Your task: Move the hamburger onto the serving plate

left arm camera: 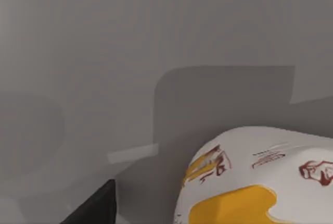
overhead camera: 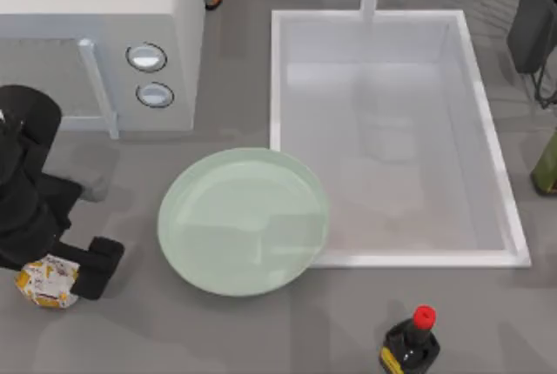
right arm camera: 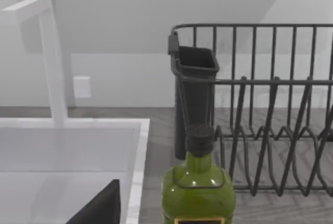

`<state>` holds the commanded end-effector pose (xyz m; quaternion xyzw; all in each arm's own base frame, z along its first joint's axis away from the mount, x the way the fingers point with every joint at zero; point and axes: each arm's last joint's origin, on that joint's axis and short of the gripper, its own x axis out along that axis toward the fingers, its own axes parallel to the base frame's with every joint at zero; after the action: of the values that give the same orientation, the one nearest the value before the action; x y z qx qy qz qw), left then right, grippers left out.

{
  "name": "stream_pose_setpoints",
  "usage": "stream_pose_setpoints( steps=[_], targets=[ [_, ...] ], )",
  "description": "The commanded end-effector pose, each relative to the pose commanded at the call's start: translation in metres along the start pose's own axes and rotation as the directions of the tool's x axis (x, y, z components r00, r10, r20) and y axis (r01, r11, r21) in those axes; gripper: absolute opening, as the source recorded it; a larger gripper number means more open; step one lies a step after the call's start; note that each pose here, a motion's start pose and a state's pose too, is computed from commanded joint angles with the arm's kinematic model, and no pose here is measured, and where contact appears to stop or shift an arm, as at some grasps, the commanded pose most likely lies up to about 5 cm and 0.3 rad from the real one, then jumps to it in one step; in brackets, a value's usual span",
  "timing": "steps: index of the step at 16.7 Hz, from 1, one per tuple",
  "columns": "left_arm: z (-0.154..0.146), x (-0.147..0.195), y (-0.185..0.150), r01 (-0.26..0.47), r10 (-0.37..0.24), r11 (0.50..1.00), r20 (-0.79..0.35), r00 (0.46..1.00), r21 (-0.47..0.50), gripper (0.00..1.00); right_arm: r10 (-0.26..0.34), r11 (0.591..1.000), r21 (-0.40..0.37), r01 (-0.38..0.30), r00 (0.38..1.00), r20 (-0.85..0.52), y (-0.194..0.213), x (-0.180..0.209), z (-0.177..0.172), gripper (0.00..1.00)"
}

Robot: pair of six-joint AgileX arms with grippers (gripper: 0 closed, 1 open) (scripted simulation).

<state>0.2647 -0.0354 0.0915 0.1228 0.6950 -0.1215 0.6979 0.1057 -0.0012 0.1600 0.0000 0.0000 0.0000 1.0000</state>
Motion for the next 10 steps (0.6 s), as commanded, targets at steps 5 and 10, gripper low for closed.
stream_pose_setpoints(
  steps=[5,10],
  targets=[
    [0.000,0.000,0.000,0.000,0.000,1.000,0.000,1.000,0.000,0.00,0.000,1.000,0.000,0.000,1.000,0.000,0.000,0.000,0.000,1.00],
    [0.001,-0.022,0.000,0.003,-0.002,1.000,0.038,0.999,-0.002,0.00,0.000,1.000,0.000,0.000,1.000,0.000,0.000,0.000,0.000,1.00]
  ],
)
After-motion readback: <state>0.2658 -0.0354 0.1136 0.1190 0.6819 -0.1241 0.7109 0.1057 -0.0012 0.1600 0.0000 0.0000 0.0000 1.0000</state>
